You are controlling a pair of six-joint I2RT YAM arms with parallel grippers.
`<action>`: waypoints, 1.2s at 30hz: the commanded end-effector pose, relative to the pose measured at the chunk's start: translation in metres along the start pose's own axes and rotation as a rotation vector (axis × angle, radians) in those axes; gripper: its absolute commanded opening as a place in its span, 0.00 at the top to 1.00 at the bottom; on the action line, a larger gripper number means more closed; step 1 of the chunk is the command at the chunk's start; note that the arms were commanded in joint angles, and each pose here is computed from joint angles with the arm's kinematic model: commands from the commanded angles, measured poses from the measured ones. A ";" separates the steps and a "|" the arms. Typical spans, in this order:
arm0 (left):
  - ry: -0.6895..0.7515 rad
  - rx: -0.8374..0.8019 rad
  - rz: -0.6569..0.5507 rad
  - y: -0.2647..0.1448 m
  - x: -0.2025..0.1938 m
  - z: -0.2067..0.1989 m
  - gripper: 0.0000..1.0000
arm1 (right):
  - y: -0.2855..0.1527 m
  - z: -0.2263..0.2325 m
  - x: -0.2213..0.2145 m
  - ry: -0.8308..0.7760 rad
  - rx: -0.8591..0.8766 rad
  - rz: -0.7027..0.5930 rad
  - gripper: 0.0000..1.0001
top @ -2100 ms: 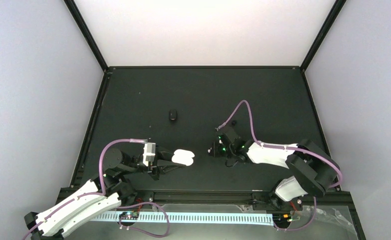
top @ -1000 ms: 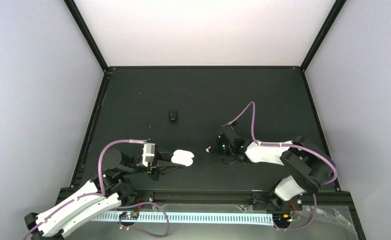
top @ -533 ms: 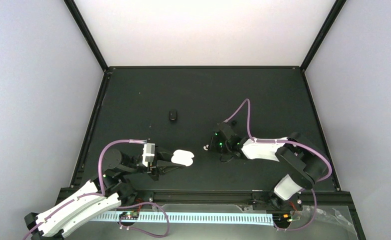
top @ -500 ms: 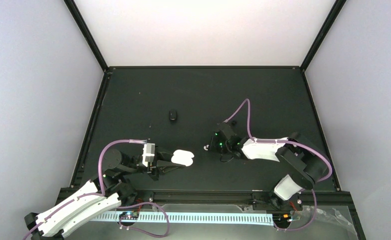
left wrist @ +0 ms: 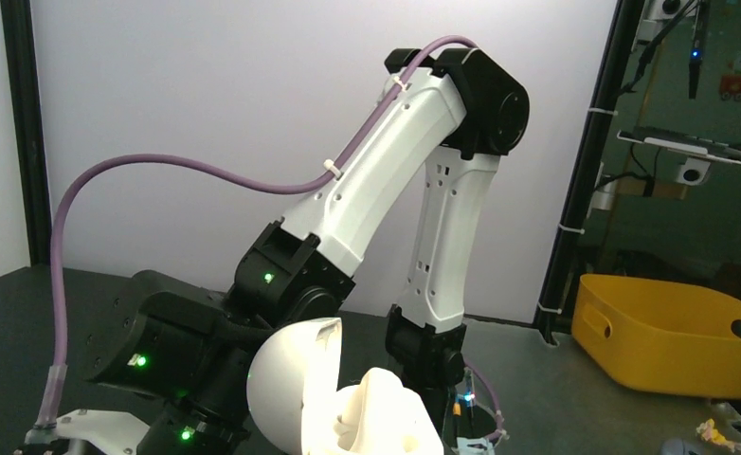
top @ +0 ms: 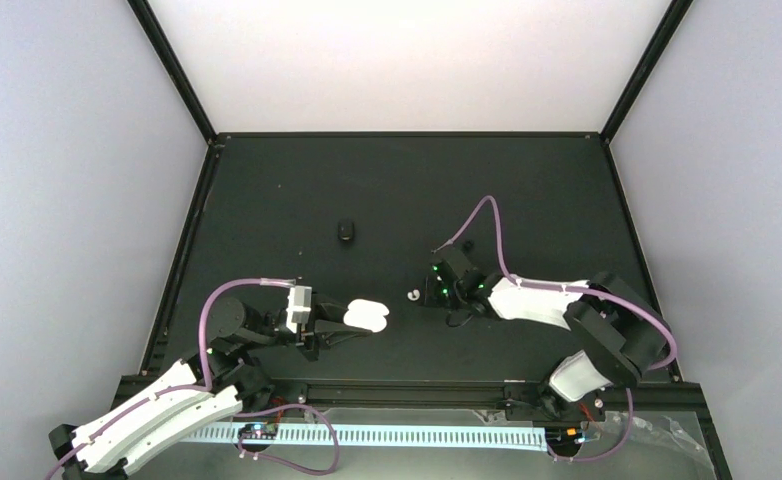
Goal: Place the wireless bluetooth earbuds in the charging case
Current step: Adjust the earbud at the center of the board.
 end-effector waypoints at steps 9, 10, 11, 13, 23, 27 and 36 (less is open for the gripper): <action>0.013 0.001 -0.011 0.000 0.003 0.000 0.98 | 0.025 0.004 0.011 -0.040 -0.056 0.020 0.95; 0.012 0.002 -0.010 0.000 0.003 0.000 0.98 | 0.026 0.005 0.014 -0.043 -0.072 0.015 0.95; 0.011 0.002 -0.009 0.000 0.003 0.000 0.99 | 0.028 0.004 0.018 -0.047 -0.090 0.009 0.96; 0.012 0.003 -0.010 -0.001 0.003 -0.001 0.99 | 0.029 0.001 0.023 -0.045 -0.116 -0.002 0.96; 0.010 0.002 -0.007 0.001 0.003 0.001 0.98 | 0.034 0.010 0.045 -0.083 -0.051 -0.012 0.87; 0.011 0.005 -0.006 0.000 0.003 0.001 0.98 | 0.028 0.016 0.049 -0.074 -0.024 -0.023 0.84; 0.011 0.002 -0.008 0.000 0.003 0.000 0.98 | 0.017 0.012 0.043 -0.035 -0.010 -0.042 0.72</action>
Point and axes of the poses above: each gripper's point midway between its finger pads, its own y axis out along the fingers, its own z axis along the line the jaws close on, x = y × z, the point moved 7 cm from there along -y, back along the fingers
